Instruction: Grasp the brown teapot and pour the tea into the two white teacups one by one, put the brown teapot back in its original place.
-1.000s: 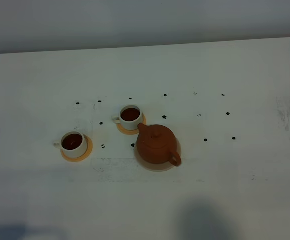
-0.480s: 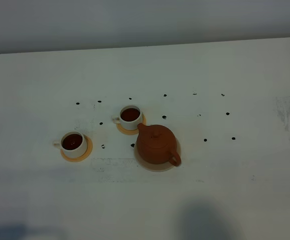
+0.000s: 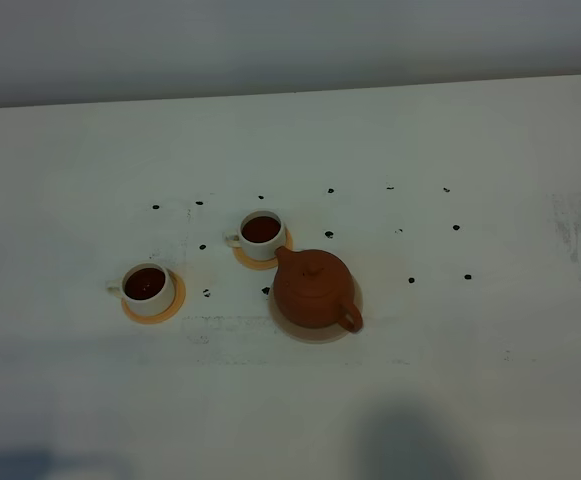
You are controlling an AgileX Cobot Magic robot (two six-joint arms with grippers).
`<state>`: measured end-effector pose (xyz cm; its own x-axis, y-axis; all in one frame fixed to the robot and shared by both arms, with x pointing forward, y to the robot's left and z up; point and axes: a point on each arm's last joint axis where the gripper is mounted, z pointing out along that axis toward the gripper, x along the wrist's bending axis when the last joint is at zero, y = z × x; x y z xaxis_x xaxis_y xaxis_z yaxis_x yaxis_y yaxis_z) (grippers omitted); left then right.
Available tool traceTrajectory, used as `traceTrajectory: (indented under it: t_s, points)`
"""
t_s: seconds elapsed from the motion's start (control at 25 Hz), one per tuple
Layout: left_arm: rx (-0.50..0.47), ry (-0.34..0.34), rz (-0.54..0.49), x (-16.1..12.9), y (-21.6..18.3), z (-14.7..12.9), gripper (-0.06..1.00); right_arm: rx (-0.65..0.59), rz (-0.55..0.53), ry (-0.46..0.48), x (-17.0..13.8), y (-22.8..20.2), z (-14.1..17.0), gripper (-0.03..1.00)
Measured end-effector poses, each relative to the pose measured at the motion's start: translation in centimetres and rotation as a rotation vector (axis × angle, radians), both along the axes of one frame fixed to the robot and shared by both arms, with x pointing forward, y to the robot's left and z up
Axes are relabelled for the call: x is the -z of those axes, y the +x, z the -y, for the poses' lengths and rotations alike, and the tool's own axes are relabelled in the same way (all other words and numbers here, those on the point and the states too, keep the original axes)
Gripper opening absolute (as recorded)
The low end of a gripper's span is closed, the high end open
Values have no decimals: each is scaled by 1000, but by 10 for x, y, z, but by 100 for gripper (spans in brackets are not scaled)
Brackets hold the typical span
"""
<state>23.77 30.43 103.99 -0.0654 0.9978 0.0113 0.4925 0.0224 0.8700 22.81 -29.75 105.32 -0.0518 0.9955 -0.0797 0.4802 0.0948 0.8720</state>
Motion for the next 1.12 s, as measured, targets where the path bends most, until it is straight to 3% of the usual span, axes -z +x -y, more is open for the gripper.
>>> traceTrajectory:
  t_s: [1.12]
  points:
    - [0,0,0,0,0,0,30,0,0,0,0,0,0,22]
